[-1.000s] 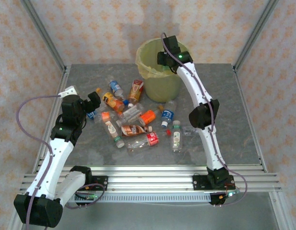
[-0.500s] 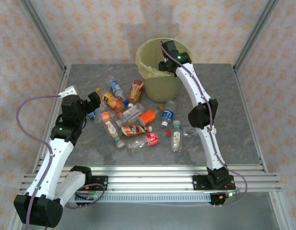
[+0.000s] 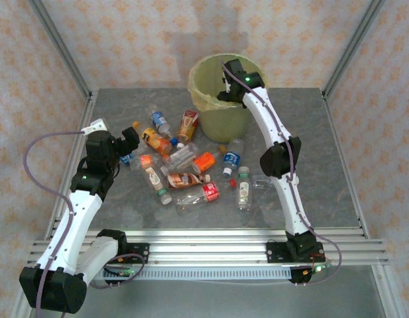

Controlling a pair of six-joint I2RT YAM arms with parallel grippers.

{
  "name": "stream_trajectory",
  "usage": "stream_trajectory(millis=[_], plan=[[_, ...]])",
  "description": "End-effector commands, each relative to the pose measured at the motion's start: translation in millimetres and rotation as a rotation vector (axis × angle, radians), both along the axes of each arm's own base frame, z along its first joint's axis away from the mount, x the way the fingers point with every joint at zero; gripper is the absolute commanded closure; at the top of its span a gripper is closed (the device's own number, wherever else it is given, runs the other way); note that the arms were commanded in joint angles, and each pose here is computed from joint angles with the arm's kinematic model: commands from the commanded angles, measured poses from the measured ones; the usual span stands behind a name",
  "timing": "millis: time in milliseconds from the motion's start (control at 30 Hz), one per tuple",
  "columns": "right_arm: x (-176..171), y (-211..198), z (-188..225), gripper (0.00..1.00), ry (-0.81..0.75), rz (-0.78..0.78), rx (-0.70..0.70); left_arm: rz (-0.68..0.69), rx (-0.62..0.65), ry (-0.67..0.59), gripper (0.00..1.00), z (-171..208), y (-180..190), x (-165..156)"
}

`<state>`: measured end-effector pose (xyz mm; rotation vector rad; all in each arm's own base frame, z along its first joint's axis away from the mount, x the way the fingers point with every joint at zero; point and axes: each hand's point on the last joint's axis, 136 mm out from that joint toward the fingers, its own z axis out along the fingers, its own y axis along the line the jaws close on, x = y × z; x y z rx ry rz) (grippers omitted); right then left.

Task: Put the plastic bottles in the bin

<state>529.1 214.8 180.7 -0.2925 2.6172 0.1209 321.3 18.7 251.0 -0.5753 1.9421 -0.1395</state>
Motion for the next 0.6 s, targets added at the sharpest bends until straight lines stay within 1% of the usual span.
stream_trajectory(millis=[0,333,433,500,567], plan=[[-17,2,20,0.36,0.025,0.039,0.038,0.017,-0.004,-0.040,0.00,17,3,2],[-24,11,26,0.34,0.038,0.075,0.087,0.026,0.000,-0.044,0.00,19,5,2],[-17,10,32,0.27,0.000,0.065,0.081,0.025,0.000,-0.042,0.00,18,4,2],[-9,8,47,0.16,-0.063,0.046,0.085,0.030,-0.002,-0.039,0.00,17,5,2],[1,4,64,0.07,-0.137,0.012,0.082,0.034,-0.004,-0.035,0.00,16,5,2]])
